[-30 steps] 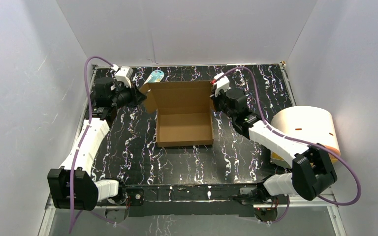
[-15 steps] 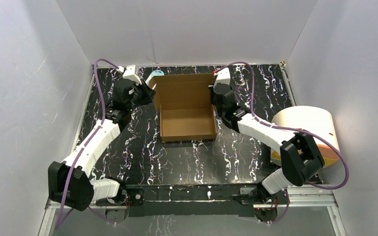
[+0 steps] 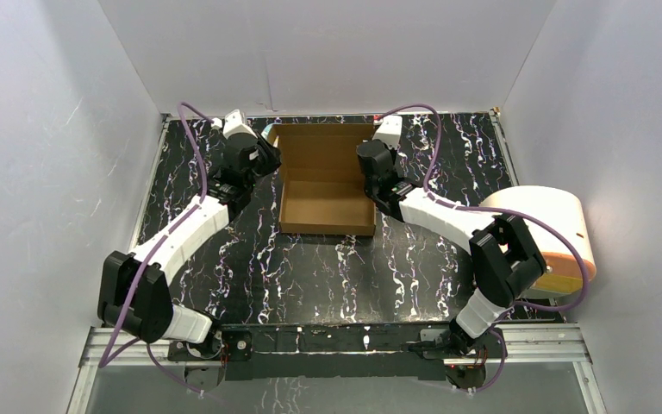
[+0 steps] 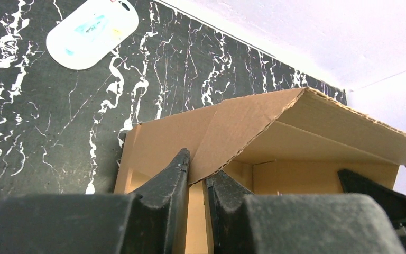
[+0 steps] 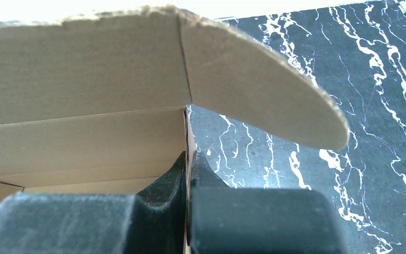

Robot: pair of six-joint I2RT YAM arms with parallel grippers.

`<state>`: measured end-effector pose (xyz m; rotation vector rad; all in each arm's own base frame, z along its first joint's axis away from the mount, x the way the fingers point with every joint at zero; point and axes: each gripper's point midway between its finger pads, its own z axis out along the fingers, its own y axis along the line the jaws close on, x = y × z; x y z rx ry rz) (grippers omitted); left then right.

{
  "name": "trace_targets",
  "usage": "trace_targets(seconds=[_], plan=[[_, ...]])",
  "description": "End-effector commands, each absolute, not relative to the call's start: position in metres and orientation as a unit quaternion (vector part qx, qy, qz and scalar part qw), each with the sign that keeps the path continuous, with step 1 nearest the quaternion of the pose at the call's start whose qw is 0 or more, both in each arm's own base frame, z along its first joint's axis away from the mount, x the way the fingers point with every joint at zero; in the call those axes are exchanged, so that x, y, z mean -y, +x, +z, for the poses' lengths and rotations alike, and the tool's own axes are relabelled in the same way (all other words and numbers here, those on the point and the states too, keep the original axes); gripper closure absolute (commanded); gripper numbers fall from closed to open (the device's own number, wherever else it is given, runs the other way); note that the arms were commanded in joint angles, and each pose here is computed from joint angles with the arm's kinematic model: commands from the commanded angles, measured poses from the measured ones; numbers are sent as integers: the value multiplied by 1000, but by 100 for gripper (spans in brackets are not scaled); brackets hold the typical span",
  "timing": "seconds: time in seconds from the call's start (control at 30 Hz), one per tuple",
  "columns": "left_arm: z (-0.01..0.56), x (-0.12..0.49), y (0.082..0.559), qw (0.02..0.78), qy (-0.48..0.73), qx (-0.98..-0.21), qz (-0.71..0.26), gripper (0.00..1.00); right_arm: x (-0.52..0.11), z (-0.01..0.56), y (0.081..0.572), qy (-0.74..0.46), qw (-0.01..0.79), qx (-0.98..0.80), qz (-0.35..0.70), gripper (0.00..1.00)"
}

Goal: Fold the paper box

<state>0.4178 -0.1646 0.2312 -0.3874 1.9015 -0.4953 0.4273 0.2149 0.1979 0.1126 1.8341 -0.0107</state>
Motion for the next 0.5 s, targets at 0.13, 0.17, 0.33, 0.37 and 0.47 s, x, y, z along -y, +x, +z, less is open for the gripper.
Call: trace_targets(seconds=[0.13, 0.17, 0.33, 0.37, 0.47], plan=[[238, 178, 419, 547, -212, -772, -243, 85, -217, 220, 431, 120, 637, -760, 34, 92], [239, 181, 419, 546, -217, -770, -250, 84, -216, 220, 432, 125, 637, -760, 34, 92], [240, 195, 418, 540, -231, -759, -280, 83, -220, 215, 434, 128, 633, -763, 36, 90], [240, 197, 418, 538, -234, -759, -283, 82, -220, 214, 435, 128, 631, -764, 35, 90], [241, 199, 420, 535, -244, -755, -290, 82, -222, 210, 436, 126, 628, -767, 35, 90]])
